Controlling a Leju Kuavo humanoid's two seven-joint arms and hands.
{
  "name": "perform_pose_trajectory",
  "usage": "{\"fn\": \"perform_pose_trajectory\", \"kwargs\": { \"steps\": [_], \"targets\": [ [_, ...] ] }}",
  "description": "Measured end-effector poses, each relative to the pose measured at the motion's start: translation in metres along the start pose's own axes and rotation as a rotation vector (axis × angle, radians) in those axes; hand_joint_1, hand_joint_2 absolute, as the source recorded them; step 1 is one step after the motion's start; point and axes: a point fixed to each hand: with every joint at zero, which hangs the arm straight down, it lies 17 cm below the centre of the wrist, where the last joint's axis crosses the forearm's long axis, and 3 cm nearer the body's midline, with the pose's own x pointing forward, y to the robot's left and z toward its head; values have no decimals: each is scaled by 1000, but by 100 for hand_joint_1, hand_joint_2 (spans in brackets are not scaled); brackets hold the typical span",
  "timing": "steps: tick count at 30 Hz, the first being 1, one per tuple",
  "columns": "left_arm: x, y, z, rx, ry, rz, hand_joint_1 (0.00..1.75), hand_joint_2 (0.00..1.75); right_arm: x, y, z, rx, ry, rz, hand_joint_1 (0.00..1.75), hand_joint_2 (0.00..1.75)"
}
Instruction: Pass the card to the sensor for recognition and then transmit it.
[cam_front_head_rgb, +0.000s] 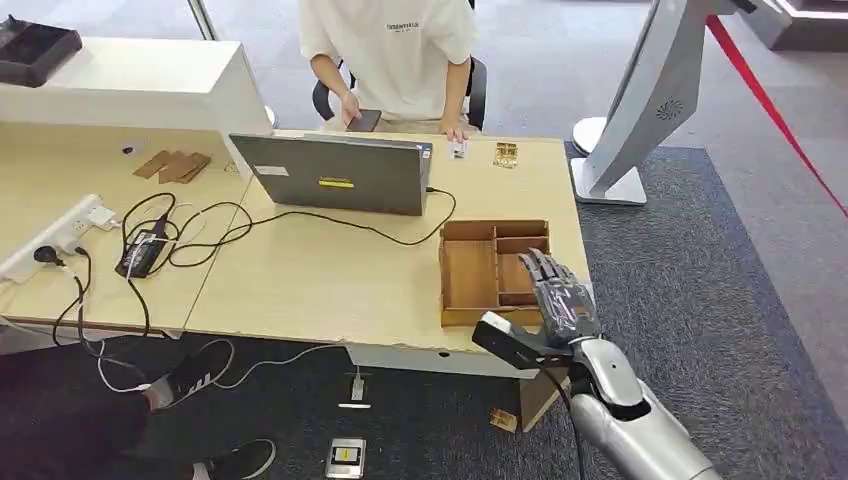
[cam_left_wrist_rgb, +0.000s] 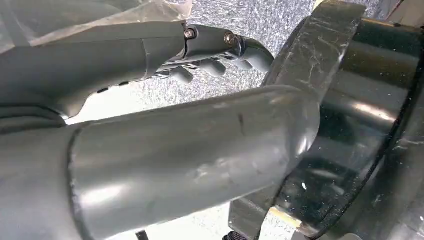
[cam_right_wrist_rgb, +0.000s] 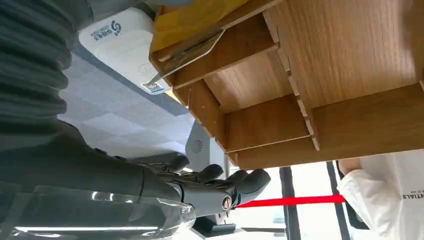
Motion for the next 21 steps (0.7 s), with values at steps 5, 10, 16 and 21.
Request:
{"fn": "perform_pose_trajectory", "kwargs": {
  "steps": [5,10,16,21],
  "targets": [
    [0,0,0,0,0,0,0,0,1,0,0,-1,-2,-1,0,175],
    [0,0,0,0,0,0,0,0,3,0,-2,2,-11,0,0,175],
    [0,0,0,0,1,-1,0,0,0,0,-6,10,-9,-3,0,175],
    [-1,0,0,1,2,-3,0,0,-4,3,-7,14,4,-3,0,175]
  ]
}}
